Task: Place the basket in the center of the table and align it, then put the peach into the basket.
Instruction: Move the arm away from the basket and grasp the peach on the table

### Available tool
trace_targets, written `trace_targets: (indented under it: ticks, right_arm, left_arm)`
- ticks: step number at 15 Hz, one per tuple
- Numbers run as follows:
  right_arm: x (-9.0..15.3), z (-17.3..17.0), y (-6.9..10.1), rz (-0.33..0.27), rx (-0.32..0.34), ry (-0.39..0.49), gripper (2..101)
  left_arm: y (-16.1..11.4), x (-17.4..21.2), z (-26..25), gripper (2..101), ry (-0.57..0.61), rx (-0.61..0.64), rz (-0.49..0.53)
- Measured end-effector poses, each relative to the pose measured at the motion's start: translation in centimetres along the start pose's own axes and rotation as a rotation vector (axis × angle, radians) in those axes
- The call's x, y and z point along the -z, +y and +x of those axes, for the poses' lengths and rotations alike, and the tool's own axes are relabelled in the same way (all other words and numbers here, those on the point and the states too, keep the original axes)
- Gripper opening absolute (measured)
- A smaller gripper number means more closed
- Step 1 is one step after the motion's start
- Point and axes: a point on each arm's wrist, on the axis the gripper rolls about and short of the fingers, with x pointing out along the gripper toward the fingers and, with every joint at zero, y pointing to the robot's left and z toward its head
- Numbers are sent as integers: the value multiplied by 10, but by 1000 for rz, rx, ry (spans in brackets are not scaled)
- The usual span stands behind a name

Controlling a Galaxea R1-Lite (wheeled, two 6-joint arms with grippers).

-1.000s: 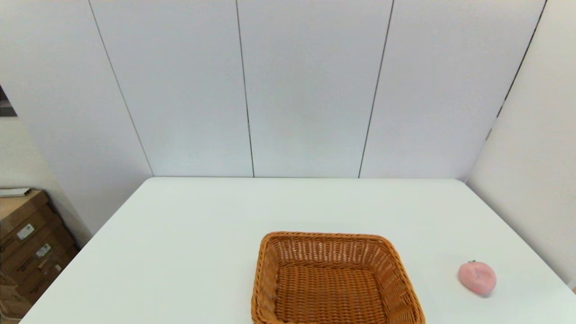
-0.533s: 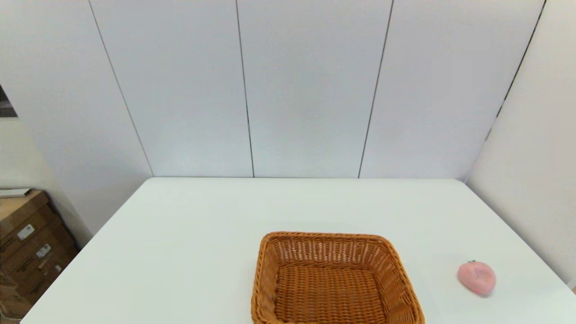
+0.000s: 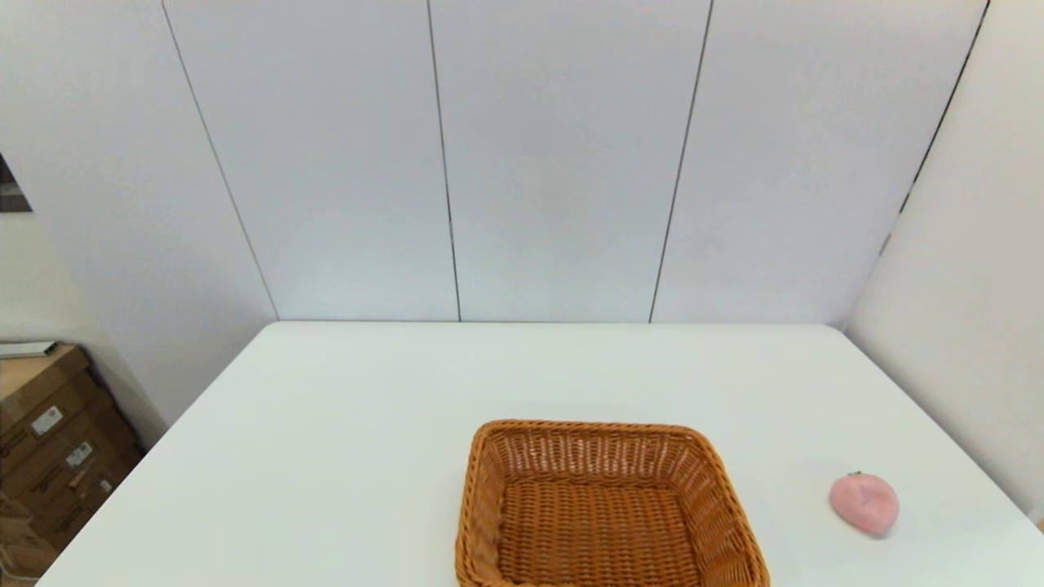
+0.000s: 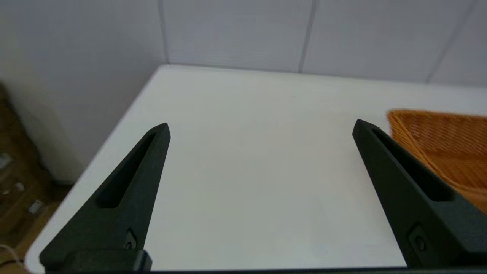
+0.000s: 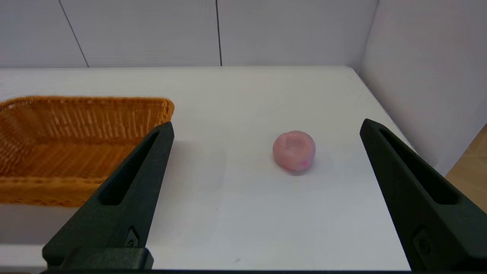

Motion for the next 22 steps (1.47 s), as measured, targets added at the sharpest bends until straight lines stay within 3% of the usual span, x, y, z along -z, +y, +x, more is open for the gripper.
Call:
trace_targets:
  ticks: [2, 4, 7, 10, 12, 15, 18, 22]
  right_arm:
    - [-14, -4, 0, 0, -13, -6, 971]
    - [-34, -2, 1, 3, -20, 67, 971]
    - [-60, 30, 2, 2, -19, 297, 971]
    - [-71, 96, 2, -8, 8, 556, 971]
    - [-60, 146, 2, -26, 46, 698, 971]
    - [-22, 213, 0, -64, 128, 854, 971]
    - [21, 259, -11, -81, 216, 913, 971]
    - [55, 283, -40, -51, 319, 970, 971]
  left_arm:
    - [1, 4, 1, 972, -11, -20, 12]
    - [1, 7, 1, 974, 3, -21, 21]
    - [1, 8, 2, 976, 5, -19, 19]
    - [1, 8, 2, 977, 7, -20, 20]
    - [1, 8, 2, 977, 8, -20, 20]
    - [1, 8, 2, 978, 8, -20, 19]
    - [1, 8, 2, 978, 8, -20, 18]
    - [1, 8, 2, 978, 8, -20, 18]
